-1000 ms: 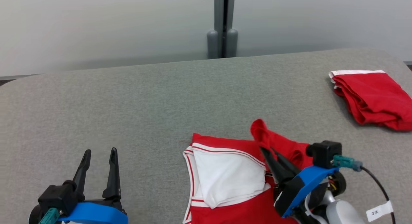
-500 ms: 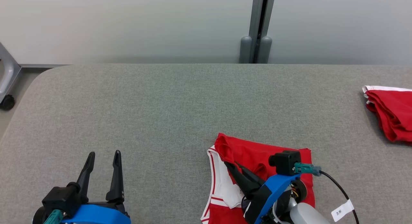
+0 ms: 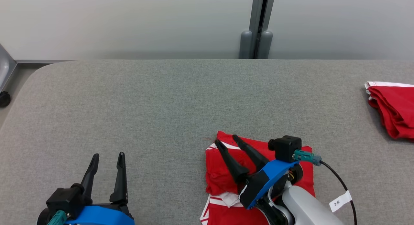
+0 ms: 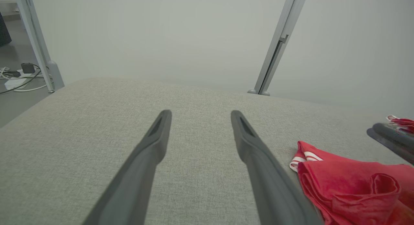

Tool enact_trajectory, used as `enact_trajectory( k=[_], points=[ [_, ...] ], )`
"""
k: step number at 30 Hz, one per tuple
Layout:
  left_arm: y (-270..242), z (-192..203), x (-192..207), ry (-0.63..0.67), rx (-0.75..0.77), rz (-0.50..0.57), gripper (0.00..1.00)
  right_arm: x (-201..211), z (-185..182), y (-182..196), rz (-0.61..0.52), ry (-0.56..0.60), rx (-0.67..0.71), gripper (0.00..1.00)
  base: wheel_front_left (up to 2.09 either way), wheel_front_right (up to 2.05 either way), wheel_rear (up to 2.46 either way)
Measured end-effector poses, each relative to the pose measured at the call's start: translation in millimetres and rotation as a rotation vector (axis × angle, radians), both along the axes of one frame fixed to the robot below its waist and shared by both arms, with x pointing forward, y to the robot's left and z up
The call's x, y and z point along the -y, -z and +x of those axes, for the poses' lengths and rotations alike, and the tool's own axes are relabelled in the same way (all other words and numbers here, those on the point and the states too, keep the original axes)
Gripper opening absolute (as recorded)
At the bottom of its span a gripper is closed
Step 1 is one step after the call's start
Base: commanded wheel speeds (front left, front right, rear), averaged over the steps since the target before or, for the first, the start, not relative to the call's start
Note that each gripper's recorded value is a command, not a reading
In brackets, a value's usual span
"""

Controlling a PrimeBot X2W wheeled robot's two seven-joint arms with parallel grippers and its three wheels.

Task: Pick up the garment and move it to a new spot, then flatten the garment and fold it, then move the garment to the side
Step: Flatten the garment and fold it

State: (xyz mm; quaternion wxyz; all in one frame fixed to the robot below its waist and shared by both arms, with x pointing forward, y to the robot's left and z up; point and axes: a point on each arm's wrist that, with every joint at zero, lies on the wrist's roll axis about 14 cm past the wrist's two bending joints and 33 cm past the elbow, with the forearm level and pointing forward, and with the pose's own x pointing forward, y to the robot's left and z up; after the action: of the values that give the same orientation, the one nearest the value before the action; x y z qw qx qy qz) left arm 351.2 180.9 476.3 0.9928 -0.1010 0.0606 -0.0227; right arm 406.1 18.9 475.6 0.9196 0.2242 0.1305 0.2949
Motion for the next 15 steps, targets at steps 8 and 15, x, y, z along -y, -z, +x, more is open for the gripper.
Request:
enact_trajectory(
  k=[8,15],
  points=[
    [0,2,8,0.021,0.005,-0.006,1.00,40,30,-32,-0.113,0.131,0.229,1.00,0.00,0.00,0.00],
    [-2,2,12,0.030,0.012,-0.006,1.00,88,23,-17,-0.243,0.250,0.245,1.00,0.00,0.00,0.00]
  ],
)
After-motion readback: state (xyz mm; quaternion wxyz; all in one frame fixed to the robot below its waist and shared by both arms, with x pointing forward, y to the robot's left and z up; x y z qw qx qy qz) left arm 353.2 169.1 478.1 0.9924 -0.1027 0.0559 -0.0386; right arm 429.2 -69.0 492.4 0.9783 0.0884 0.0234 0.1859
